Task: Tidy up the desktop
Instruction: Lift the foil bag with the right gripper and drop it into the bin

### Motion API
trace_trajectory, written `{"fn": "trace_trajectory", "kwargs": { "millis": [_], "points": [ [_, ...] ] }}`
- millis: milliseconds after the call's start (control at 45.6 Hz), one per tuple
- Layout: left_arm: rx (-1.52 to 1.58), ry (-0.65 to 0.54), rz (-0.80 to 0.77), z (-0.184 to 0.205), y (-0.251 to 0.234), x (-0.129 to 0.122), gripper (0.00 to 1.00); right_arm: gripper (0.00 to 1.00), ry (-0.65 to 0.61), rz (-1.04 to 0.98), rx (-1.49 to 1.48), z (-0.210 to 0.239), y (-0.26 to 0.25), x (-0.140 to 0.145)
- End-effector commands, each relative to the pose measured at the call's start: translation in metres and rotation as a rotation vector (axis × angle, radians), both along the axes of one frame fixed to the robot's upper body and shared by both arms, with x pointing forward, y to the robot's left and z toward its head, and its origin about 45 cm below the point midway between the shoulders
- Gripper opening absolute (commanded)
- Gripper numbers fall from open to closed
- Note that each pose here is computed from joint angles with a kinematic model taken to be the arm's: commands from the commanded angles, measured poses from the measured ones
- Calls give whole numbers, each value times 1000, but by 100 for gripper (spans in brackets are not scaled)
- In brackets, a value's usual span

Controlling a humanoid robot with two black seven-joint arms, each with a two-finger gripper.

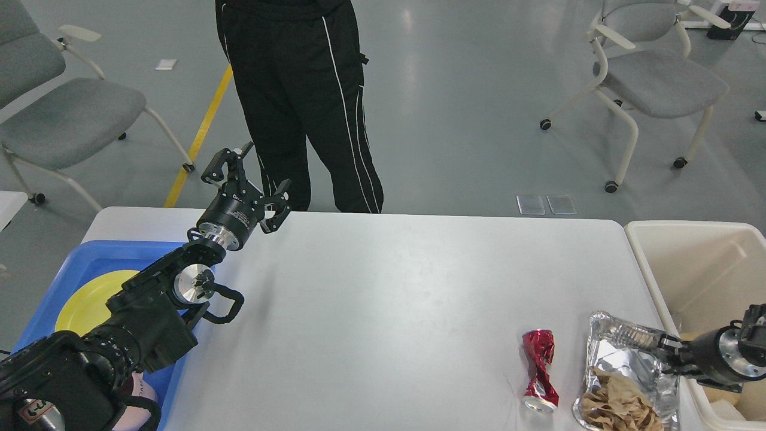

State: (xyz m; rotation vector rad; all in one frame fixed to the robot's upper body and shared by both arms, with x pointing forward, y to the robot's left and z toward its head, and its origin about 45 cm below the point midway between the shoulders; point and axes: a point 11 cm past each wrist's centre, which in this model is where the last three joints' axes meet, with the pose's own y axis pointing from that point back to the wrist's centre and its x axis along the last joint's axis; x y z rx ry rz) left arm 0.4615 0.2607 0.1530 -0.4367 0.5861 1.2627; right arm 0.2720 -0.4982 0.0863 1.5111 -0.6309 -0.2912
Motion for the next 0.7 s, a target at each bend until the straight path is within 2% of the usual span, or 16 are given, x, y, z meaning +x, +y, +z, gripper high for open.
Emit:
{"fn": "trace_trajectory", "kwargs": {
  "millis": [0, 351, 526, 679],
  "points": [
    [0, -1, 0, 1, 0, 0, 96, 0, -61, -16, 21, 30, -3, 23],
    [0, 0, 0, 0, 0, 0, 96, 0, -133, 62, 196, 144, 40, 103],
    [0, 0, 0, 0, 0, 0, 96, 0, -253, 136, 226, 222, 64, 142],
    [0, 0, 0, 0, 0, 0, 96, 0, -343, 187, 235, 276, 80, 160]
  ]
}}
